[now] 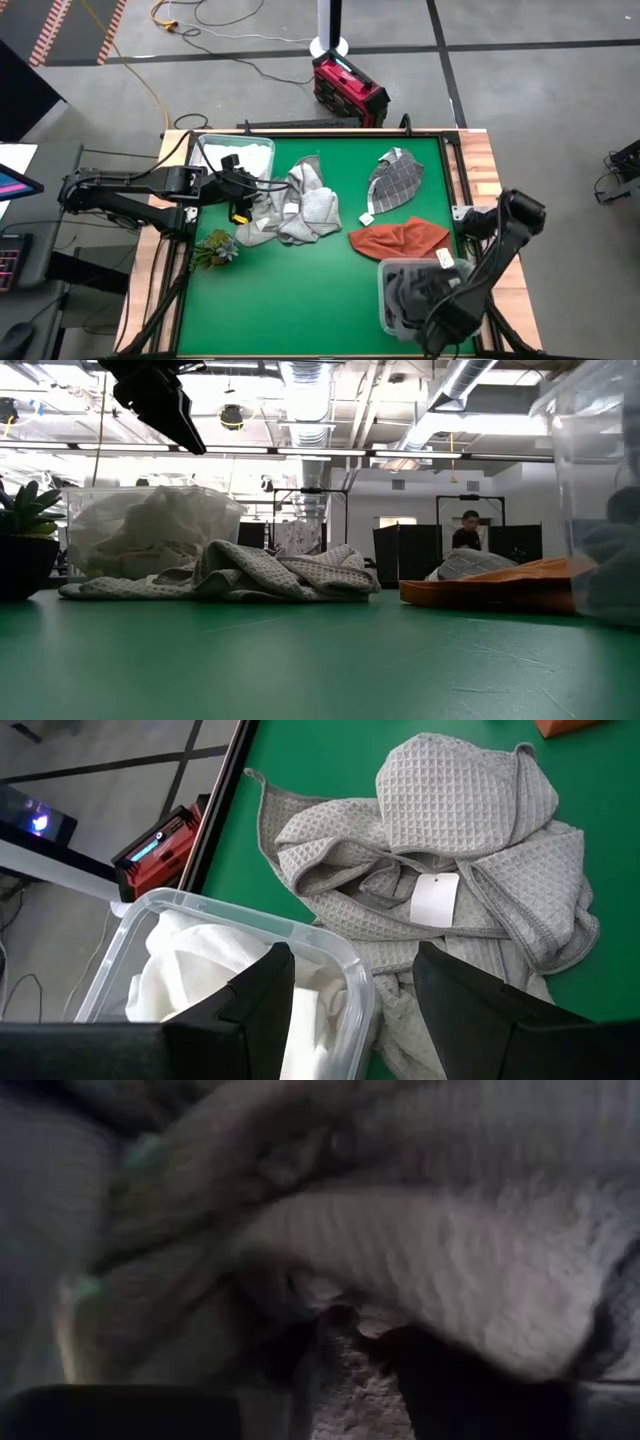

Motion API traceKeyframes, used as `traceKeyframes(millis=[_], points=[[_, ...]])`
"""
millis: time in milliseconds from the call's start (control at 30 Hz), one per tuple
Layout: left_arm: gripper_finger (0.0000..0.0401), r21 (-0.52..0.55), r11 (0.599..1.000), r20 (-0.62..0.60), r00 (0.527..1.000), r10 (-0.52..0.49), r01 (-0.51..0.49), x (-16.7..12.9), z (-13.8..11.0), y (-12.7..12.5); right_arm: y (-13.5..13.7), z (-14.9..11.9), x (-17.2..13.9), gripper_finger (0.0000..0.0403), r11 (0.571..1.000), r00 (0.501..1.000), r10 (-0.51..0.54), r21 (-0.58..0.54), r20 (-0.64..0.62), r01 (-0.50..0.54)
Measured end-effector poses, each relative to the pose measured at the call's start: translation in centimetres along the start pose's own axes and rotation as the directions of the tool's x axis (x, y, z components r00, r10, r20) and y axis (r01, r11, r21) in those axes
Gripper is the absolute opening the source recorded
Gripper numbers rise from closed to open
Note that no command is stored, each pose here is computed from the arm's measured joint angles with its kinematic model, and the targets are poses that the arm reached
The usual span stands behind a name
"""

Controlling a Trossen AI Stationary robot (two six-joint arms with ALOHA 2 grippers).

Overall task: Sort towels by color in basket
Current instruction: Put the dark gray towel into the bottom transparent bin, then put the orange towel into the bottom transparent bin

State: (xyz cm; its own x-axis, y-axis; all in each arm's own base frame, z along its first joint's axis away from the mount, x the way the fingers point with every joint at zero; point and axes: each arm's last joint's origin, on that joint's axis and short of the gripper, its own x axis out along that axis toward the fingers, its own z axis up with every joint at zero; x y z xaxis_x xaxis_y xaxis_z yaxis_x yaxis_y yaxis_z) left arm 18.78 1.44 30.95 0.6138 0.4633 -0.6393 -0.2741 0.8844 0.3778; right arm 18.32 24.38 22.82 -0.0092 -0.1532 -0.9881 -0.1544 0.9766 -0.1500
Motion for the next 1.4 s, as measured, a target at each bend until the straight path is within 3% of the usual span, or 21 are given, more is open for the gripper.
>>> traceKeyframes(millis=[133,233,467,533,667,800,1000,1167,1300,1400], points=[[0.0196,0.000,1.000,0.001,1.000,0.000,0.000,0.0,0.0,0.0,-0.3,-0.2,-0.8,0.0107,0.999,1.000,0.016,0.035,0.005,-0.016],[0.0196,0.000,1.000,0.001,1.000,0.001,-0.001,0.0,0.0,0.0,-1.4,-0.3,-3.3,0.0091,0.995,0.998,0.053,0.087,0.037,-0.056],[0.0196,-0.005,1.000,0.012,1.000,0.001,-0.001,0.0,0.1,0.0,-5.6,-0.7,-7.9,0.0084,0.955,0.988,0.086,0.272,0.128,-0.119],[0.0196,-0.008,1.000,0.013,1.000,0.001,-0.001,0.0,0.1,0.0,-7.2,-0.9,-8.4,0.0083,0.923,0.985,0.002,0.378,0.173,-0.068],[0.0196,-0.022,1.000,0.013,1.000,0.001,-0.001,0.0,0.1,0.0,-10.5,-0.7,-9.0,0.0083,0.795,0.932,-0.244,0.606,0.269,0.033],[0.0196,-0.035,0.999,0.012,1.000,0.001,-0.001,0.0,0.1,0.0,-13.1,0.2,-8.6,0.0083,0.749,0.877,-0.390,0.651,0.282,0.123],[0.0196,-0.035,0.999,0.012,1.000,0.001,-0.001,0.0,0.1,0.0,-17.6,1.8,-4.8,0.0086,0.709,0.882,-0.458,0.644,0.109,0.289],[0.0196,-0.035,0.999,0.012,1.000,0.001,-0.001,0.0,0.1,0.0,-20.8,3.2,-0.5,0.0116,0.755,0.920,-0.383,0.601,0.078,0.263],[0.0196,-0.033,0.999,0.011,1.000,0.001,-0.001,0.0,0.1,0.0,-22.5,5.0,1.7,0.0159,0.836,0.959,-0.186,0.548,0.214,0.040],[0.0196,-0.031,1.000,0.012,1.000,0.001,-0.001,0.0,0.1,0.0,-23.5,6.1,1.8,0.0196,0.870,0.939,-0.072,0.482,0.337,-0.106]])
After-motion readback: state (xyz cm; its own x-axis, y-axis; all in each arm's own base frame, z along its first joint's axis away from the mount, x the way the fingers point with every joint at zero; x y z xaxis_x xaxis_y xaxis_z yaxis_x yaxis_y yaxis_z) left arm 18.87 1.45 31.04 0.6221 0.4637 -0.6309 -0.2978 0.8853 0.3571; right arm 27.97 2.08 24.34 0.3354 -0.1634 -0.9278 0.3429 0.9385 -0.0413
